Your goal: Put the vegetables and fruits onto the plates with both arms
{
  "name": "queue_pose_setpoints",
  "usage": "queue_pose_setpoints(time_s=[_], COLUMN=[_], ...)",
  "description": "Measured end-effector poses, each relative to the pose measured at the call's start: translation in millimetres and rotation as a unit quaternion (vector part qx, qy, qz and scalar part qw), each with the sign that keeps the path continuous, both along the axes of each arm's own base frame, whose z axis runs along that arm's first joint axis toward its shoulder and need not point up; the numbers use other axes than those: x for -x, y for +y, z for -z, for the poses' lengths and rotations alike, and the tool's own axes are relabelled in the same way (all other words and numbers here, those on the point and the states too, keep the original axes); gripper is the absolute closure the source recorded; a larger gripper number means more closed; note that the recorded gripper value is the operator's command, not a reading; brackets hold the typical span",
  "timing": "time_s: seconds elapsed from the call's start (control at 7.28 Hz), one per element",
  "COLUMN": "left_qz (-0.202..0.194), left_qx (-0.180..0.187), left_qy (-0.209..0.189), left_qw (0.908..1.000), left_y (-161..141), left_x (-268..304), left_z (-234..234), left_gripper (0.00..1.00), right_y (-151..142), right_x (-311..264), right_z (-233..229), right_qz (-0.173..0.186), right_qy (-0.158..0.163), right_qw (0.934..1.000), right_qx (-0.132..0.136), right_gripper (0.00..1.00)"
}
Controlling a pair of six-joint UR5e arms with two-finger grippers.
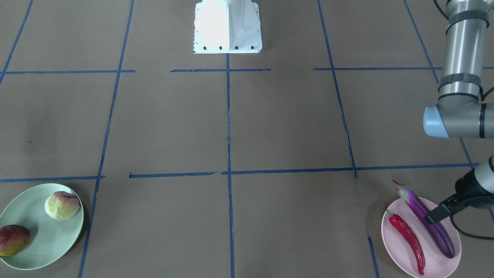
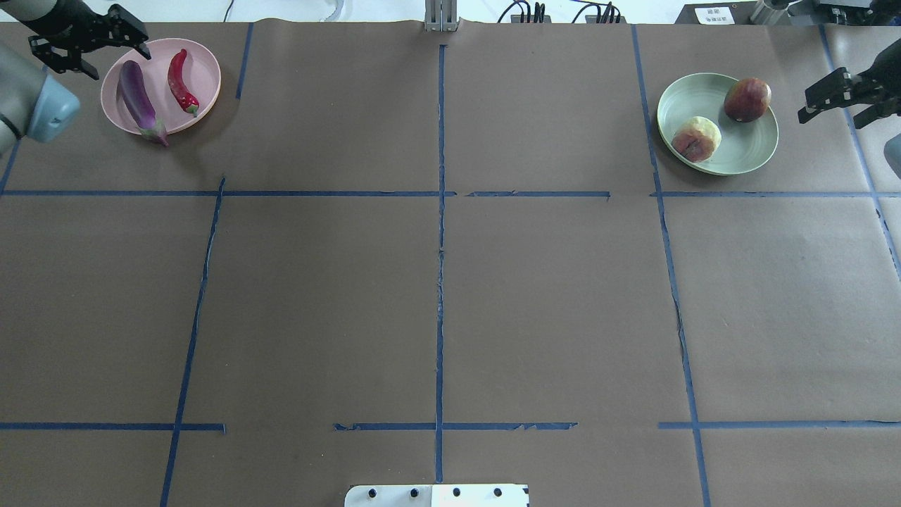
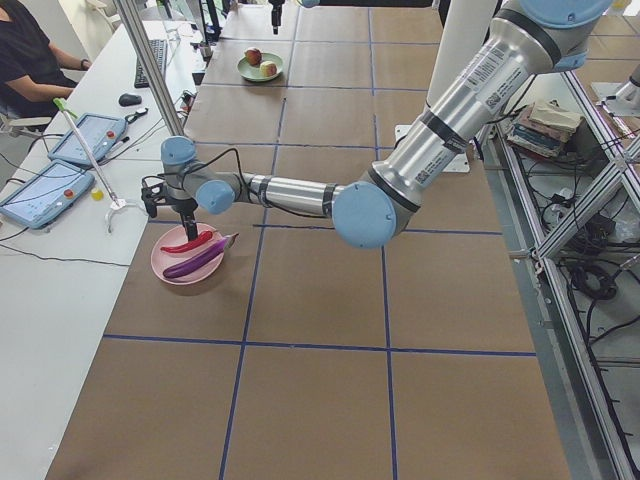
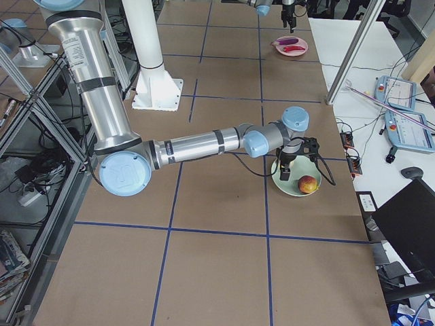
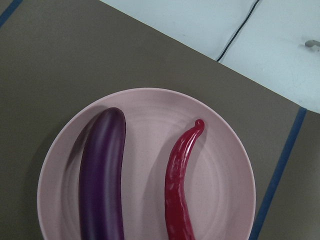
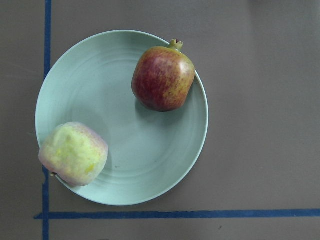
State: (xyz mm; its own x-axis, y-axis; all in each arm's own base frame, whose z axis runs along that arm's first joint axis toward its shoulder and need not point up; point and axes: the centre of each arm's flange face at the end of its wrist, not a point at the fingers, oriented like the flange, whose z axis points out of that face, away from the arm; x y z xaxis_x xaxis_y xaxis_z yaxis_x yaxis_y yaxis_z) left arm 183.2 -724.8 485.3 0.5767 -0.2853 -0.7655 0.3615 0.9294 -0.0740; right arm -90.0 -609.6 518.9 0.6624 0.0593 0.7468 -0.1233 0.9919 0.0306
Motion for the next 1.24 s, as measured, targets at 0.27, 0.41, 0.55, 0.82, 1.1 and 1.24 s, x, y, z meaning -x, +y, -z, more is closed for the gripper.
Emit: queue_pose_setpoints(time_s=[0.27, 0.41, 0.55, 0.82, 1.1, 1.24], left_qz=[-0.083, -0.111, -0.137, -0.202, -0.246, -0.251], left_qx=[-0.110, -0.144, -0.163, -0.159, -0.111, -0.095], left_qy=[-0.032, -0.044, -0.054, -0.070, -0.058, -0.052], left_qw=[0.9899, 0.9823, 0.9756, 0.9639, 0.9613, 0.9619], left_y=[42, 56, 69, 102, 169, 214], left_x=[75, 120, 165, 231, 252, 253], left_z=[-38, -48, -54, -66, -89, -101], left_gripper=[0.00, 0.00, 0.00, 0.00, 0.00, 0.00], right_y=[21, 29, 37, 64, 99, 112], right_x=[-52, -81, -109, -149, -157, -158], right_z=[-30, -44, -55, -80, -91, -93], right_qz=[-0.002, 0.002, 0.007, 0.028, 0.038, 0.038], right_qy=[0.013, 0.021, 0.025, 0.030, 0.031, 0.031], right_qw=[0.9999, 0.9997, 0.9997, 0.9992, 0.9988, 0.9987], right_qx=[-0.008, -0.009, -0.003, 0.007, 0.007, 0.010], right_gripper=[0.00, 0.00, 0.00, 0.00, 0.00, 0.00])
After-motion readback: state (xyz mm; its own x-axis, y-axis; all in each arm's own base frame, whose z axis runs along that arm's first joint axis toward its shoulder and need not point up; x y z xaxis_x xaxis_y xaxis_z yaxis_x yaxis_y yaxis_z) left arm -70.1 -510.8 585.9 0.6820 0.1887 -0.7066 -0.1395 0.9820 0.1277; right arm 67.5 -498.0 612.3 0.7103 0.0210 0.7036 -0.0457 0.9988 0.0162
